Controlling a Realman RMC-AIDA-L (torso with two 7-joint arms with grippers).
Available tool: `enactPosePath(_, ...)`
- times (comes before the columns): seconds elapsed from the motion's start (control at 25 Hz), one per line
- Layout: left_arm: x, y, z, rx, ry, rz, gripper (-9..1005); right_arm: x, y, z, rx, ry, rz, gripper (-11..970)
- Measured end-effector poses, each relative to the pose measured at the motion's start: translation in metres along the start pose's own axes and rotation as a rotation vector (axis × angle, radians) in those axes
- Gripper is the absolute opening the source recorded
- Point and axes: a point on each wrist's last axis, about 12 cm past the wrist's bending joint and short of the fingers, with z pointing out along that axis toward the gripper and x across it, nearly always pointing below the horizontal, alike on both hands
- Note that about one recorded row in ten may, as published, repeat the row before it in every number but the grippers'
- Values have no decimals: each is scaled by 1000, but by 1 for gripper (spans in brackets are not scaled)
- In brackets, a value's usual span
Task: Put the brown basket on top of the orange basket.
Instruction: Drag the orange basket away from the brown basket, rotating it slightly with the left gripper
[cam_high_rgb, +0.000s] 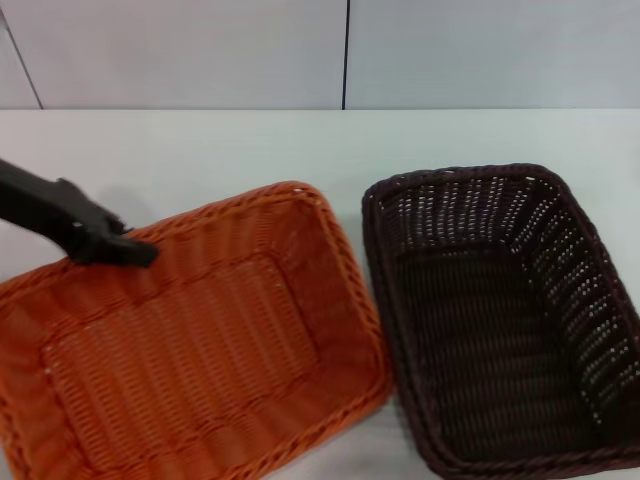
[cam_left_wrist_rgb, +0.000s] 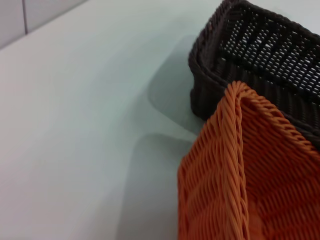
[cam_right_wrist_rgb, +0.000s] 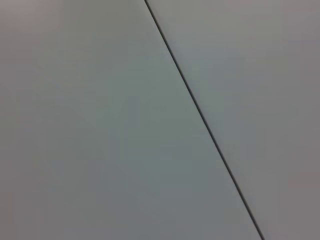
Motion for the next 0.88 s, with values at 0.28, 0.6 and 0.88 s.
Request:
enactPosePath(0.28, -20, -1, 25, -15, -32, 28, 192, 1, -3, -5, 16, -2, 5, 501)
enactPosePath(0.6, -41, -8, 50, -19, -94, 83, 211, 1, -3, -5, 19, -2, 7, 500)
enactPosePath(0.88, -64, -17, 59, 15, -164, 147, 228, 1, -2, -3, 18, 0, 7, 500)
